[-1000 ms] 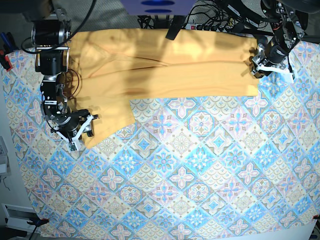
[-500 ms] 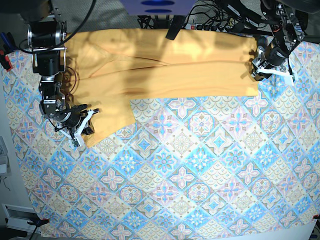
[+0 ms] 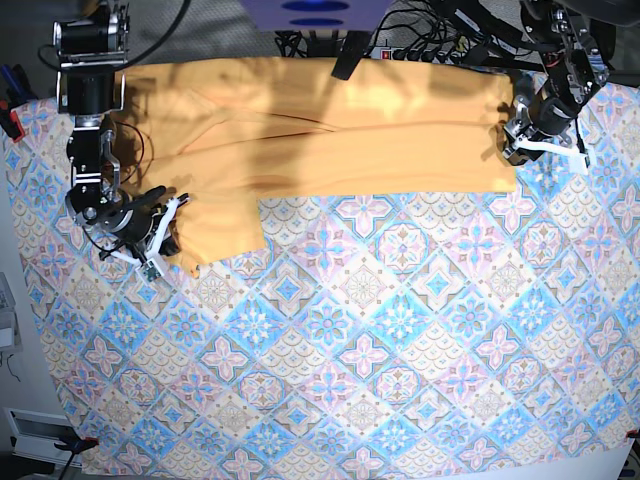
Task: Fold the T-shirt properly
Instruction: 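Move the right gripper to the folded shirt's sleeve corner and grasp it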
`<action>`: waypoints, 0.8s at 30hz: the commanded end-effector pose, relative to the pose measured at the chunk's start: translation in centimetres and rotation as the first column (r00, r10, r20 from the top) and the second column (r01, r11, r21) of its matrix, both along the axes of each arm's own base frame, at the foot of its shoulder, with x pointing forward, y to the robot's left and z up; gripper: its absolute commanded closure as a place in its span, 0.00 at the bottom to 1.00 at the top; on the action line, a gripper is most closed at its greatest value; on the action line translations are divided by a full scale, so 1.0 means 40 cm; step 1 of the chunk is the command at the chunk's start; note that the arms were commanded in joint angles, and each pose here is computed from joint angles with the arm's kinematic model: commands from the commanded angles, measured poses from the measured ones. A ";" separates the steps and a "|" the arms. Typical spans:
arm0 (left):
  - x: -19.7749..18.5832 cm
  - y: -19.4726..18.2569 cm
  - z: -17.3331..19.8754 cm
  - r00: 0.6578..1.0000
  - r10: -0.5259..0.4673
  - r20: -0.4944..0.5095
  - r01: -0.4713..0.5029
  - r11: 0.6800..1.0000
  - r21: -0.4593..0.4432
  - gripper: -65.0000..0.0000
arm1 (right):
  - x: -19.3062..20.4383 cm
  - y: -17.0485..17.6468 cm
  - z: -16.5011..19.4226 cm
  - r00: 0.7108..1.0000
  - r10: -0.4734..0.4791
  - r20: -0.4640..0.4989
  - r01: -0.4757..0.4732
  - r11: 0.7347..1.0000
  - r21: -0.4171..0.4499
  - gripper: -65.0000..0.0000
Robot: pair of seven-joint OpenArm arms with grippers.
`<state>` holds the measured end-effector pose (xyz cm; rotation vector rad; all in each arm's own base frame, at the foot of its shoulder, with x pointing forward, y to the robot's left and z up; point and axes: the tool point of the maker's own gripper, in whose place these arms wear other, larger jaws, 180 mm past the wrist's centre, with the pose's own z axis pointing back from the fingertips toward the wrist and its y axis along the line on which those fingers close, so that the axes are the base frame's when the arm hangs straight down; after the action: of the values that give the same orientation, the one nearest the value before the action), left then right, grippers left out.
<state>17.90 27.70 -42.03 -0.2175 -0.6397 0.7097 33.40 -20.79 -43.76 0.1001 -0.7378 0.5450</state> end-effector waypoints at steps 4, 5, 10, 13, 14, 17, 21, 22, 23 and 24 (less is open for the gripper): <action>0.012 0.013 0.021 1.000 -0.007 0.027 0.006 1.000 0.020 0.65 | -0.013 -0.060 0.058 0.998 -0.040 0.053 0.041 0.999 -0.026 0.98; 0.012 0.013 0.021 1.000 -0.007 0.027 0.006 1.000 0.020 0.65 | -0.020 -0.065 0.065 0.997 -0.043 0.058 0.045 0.998 -0.032 0.98; 0.012 0.013 0.021 1.000 -0.007 0.027 0.006 1.000 0.020 0.65 | -0.072 -0.061 0.078 0.998 -0.013 0.065 0.016 0.998 -0.053 0.98; 0.012 0.012 0.021 1.000 -0.006 0.027 0.005 1.000 0.018 0.65 | -0.099 -0.089 0.086 0.996 -0.044 0.076 0.049 0.997 -0.059 0.99; 0.012 0.012 0.021 1.000 -0.006 0.027 0.005 1.000 0.018 0.65 | -0.094 -0.102 0.093 0.995 -0.060 0.085 0.066 0.996 -0.061 0.98; 0.012 0.010 0.020 1.000 -0.008 0.026 0.007 1.000 0.017 0.65 | -0.068 -0.126 0.100 0.991 -0.094 0.098 0.100 0.994 -0.053 0.95; 0.011 0.009 0.020 1.000 -0.010 0.026 0.009 1.000 0.016 0.65 | -0.012 -0.149 0.089 0.986 -0.139 0.088 0.141 0.990 -0.022 0.81; 0.011 0.009 0.020 1.000 -0.010 0.026 0.009 1.000 0.016 0.65 | 0.003 -0.152 0.087 0.985 -0.149 0.085 0.150 0.989 -0.011 0.78; 0.011 0.009 0.020 1.000 -0.010 0.026 0.009 1.000 0.016 0.65 | 0.015 -0.156 0.083 0.984 -0.158 0.079 0.159 0.987 -0.003 0.75; 0.011 0.009 0.020 1.000 -0.010 0.026 0.009 1.000 0.016 0.65 | 0.022 -0.160 0.077 0.983 -0.167 0.072 0.167 0.986 0.004 0.73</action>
<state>17.90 27.66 -42.03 -0.2188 -0.6394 0.7091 33.30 -26.20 -42.14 0.0414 -0.7688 0.3865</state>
